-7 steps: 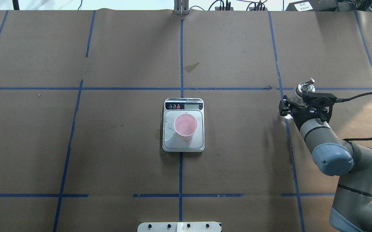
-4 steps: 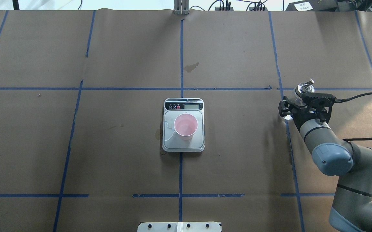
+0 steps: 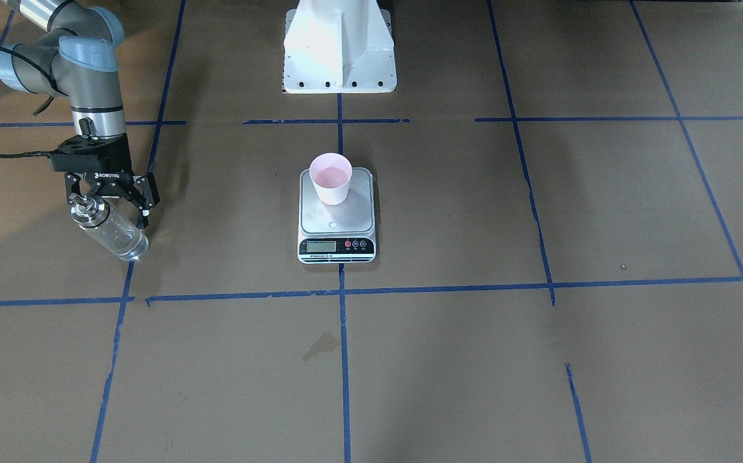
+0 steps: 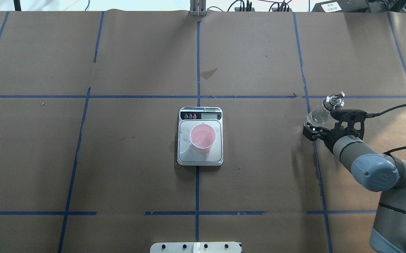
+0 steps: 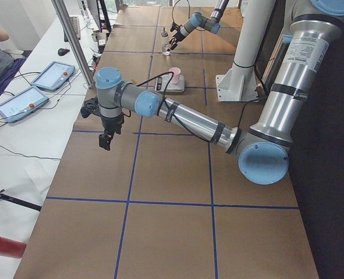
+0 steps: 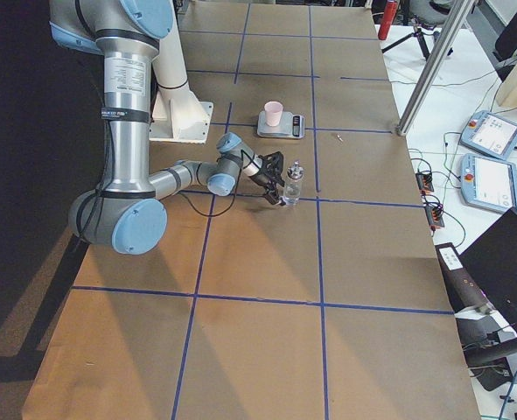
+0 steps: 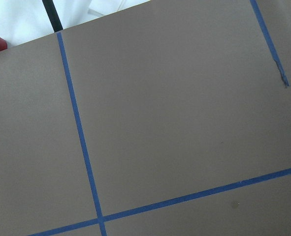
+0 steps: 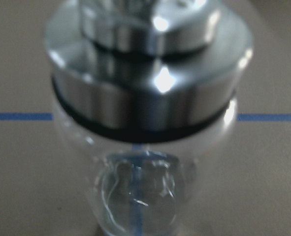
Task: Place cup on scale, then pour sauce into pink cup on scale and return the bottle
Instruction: 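Lower the bottle onto the table with the right gripper, then open the right gripper and withdraw it from the bottle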
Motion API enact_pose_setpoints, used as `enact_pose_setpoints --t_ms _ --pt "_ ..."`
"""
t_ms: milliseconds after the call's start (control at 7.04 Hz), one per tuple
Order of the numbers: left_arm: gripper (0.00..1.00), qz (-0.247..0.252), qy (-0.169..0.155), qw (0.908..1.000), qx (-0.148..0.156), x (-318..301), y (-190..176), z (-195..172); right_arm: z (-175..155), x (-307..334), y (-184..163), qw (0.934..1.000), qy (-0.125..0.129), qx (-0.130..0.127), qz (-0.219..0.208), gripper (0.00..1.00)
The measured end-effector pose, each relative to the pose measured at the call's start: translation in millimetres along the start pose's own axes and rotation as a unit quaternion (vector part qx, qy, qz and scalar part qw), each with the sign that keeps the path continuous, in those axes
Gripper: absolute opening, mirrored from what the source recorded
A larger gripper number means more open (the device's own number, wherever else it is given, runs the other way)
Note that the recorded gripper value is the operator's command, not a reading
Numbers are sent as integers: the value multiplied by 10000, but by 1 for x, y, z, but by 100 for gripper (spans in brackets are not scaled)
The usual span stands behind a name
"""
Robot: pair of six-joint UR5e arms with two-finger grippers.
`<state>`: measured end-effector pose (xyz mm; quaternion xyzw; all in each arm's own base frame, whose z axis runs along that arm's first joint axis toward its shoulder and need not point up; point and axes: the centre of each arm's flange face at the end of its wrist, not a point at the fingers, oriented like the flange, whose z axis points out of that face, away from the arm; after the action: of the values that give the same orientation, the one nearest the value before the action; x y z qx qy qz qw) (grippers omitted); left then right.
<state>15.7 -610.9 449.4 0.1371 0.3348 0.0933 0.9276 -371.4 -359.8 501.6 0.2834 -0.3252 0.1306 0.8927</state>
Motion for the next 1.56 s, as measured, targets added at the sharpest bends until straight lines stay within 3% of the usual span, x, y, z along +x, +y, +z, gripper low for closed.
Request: enact_pose_setpoints --t_ms 142,568,710,852,995,1279,1563 --pt "100 6 -4 10000 12 0 0 -1 -16 -1 -3 9987 46 -516 1 100" --pt "100 18 4 10000 23 1 0 -2 -101 -27 -38 9873 284 -1559 89 100" --pt "100 24 -2 10000 31 2 0 -3 -117 -21 -55 9783 402 -2020 224 100" --pt "100 34 -9 10000 44 2 0 -4 -134 -14 -82 9651 512 -2547 322 100" --pt "100 44 -12 10000 57 3 0 -6 -151 -8 -119 9545 547 -2922 231 100" --pt "100 56 -14 10000 62 4 1 -7 -178 24 -189 9389 345 -3411 -298 100" --pt "100 156 -35 9999 35 -2 8 -6 -178 95 -247 9323 -218 -3606 -190 100"
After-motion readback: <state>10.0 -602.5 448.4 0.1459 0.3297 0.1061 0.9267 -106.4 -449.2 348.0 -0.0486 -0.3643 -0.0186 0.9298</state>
